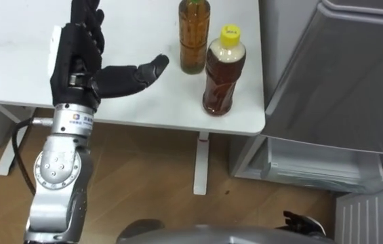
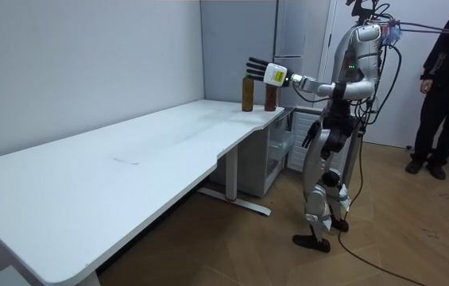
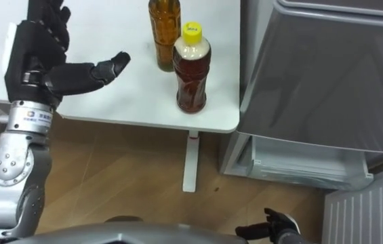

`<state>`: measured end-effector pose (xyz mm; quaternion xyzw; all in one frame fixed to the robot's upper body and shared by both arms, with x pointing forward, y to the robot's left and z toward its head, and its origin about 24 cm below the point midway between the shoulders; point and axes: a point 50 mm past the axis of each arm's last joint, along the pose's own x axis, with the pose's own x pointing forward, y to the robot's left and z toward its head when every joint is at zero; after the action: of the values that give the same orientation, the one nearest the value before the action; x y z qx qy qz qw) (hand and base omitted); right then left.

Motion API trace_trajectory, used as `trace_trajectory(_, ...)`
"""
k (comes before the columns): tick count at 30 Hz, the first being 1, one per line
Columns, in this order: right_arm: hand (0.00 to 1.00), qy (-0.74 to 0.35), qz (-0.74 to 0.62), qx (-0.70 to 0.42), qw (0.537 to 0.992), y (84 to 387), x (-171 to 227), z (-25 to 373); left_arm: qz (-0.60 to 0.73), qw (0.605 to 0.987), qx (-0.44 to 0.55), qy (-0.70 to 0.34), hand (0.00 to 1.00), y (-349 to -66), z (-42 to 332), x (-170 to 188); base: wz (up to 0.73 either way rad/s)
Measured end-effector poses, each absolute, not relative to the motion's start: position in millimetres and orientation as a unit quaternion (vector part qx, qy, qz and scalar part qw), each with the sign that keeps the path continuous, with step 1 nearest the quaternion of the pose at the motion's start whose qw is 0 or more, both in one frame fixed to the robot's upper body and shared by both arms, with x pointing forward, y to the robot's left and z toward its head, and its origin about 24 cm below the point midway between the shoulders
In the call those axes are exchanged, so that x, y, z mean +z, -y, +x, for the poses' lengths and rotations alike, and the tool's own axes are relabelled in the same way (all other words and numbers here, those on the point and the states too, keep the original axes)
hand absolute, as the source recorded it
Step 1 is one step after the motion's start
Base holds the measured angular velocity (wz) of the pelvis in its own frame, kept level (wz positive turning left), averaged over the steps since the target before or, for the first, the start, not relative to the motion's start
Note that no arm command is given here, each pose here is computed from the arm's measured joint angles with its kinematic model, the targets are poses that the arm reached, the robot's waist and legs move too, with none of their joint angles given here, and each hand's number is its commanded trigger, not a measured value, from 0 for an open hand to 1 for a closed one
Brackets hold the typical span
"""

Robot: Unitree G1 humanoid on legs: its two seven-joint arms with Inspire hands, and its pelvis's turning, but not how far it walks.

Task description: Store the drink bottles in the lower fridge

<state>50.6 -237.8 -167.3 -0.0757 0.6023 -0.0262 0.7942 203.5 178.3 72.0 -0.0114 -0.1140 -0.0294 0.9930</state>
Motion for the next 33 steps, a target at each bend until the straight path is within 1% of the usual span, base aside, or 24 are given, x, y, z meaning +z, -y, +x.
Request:
trace_trajectory(4,0.00,-0.603,-0.079,-0.026,0.793,239.8,-166.9,50.3,-0.038,0.992,-0.053,0.108,0.00,-178.6,201.5,72.3,0.00)
trace_trajectory(8,0.00,-0.605,-0.079,-0.025,0.792,241.3,-166.6,49.8,-0.031,0.990,-0.076,0.118,0.00,-179.1,197.1,78.4,-0.02)
trace_trajectory(20,0.00,-0.611,-0.071,-0.024,0.788,241.2,-166.9,49.9,-0.025,0.987,-0.135,0.085,0.00,-176.3,195.5,71.4,-0.02)
trace_trajectory(33,0.00,-0.609,-0.078,-0.026,0.789,245.7,-165.4,52.0,-0.031,0.983,-0.177,0.051,0.00,-172.3,190.3,59.9,-0.01)
